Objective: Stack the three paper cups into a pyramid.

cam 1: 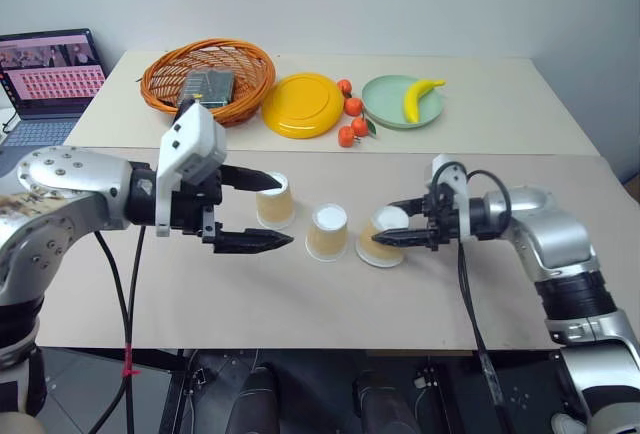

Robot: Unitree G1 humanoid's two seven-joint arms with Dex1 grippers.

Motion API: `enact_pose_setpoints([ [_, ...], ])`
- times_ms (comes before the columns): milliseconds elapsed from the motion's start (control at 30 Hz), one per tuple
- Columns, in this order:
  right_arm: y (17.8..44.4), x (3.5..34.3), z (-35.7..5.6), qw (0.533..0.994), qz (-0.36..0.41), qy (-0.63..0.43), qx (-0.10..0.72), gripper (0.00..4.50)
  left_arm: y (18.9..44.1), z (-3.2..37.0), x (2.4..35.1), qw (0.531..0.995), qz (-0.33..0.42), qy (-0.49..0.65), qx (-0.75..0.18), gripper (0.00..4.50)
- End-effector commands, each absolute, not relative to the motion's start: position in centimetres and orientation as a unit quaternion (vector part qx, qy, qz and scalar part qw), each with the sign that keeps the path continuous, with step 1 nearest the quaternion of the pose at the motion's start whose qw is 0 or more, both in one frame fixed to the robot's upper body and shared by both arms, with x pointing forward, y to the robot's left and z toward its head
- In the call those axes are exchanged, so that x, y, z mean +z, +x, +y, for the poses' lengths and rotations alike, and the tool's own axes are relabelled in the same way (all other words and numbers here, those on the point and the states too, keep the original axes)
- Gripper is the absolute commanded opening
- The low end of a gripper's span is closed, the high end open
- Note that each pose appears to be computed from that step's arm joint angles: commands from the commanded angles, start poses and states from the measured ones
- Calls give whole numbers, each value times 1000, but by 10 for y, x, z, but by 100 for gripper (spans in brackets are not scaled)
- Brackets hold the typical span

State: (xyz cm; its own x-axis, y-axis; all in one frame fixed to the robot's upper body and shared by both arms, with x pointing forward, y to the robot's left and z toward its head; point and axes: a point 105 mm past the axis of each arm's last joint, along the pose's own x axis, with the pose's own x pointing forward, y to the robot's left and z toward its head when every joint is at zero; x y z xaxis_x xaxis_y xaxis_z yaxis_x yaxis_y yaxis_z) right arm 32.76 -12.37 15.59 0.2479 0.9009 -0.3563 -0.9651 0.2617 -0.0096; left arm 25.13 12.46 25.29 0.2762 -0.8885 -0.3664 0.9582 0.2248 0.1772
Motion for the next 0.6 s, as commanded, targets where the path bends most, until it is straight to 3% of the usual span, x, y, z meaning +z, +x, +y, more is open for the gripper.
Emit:
enact_pose_setpoints([
  [33, 332, 167, -122, 788, 109, -127, 592, 276, 249, 125, 261, 776, 75, 208, -591, 450],
  [500, 340, 162, -110, 782, 100, -132, 601, 276, 249, 123, 262, 778, 70, 211, -587, 450],
  [567, 341, 162, -110, 782, 98, -134, 600, 374, 250, 123, 263, 779, 70, 212, -586, 450],
  [600, 342, 163, -110, 782, 97, -135, 601, 391, 250, 123, 263, 780, 70, 212, -585, 450],
])
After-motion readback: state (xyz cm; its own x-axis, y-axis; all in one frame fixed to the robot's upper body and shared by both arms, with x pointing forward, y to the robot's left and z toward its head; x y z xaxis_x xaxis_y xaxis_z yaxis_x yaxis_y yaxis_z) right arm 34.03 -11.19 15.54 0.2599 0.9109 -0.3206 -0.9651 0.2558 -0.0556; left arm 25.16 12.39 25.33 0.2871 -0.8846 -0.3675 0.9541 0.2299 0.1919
